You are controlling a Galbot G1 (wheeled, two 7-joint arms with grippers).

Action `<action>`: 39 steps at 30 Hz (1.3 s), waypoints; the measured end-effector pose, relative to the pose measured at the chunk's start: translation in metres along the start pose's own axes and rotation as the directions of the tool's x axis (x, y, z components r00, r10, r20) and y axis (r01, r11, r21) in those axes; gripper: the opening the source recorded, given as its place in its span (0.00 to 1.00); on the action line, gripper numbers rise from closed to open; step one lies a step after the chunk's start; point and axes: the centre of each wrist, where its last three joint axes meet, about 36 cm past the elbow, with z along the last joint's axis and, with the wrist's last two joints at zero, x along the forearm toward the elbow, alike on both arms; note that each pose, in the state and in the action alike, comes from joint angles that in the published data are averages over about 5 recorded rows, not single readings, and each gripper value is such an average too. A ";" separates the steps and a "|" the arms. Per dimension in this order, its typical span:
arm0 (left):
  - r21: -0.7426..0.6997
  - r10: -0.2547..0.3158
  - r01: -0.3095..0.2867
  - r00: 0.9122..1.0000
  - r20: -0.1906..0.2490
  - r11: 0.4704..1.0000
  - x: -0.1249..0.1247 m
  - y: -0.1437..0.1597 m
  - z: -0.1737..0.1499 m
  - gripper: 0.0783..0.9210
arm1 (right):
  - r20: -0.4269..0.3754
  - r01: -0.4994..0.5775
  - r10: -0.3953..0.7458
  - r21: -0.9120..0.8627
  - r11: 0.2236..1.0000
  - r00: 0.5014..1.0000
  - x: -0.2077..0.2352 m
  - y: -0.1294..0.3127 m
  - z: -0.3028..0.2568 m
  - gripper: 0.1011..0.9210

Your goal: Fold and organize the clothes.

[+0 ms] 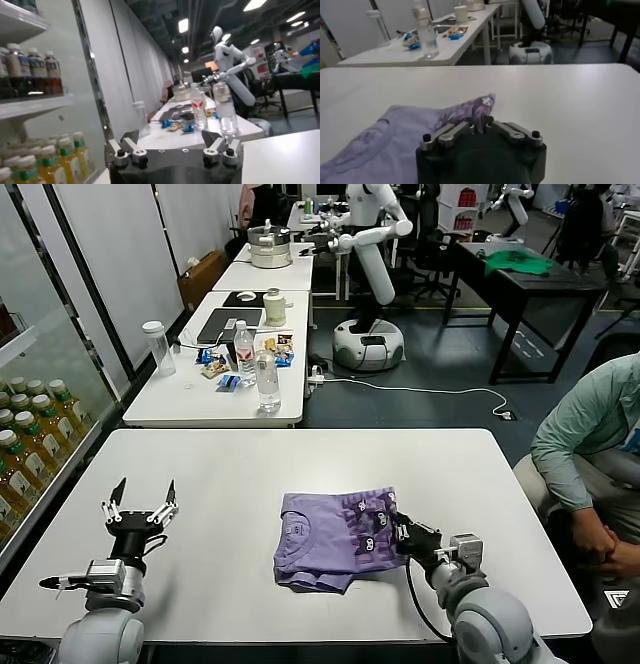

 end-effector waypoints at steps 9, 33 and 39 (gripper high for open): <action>0.008 0.024 -0.024 1.000 0.020 1.000 0.002 -0.015 0.008 0.88 | 0.080 -0.098 0.084 0.180 0.979 0.993 0.020 -0.021 -0.005 0.47; -0.038 0.075 -0.073 0.995 0.059 0.997 0.011 -0.041 0.012 0.88 | 0.237 -0.285 0.219 0.298 0.911 0.947 0.007 -0.082 -0.006 0.88; -0.021 0.075 -0.073 0.993 0.090 0.997 0.006 -0.035 0.004 0.88 | 0.295 -0.329 0.239 0.306 0.894 0.925 0.005 -0.088 -0.012 0.88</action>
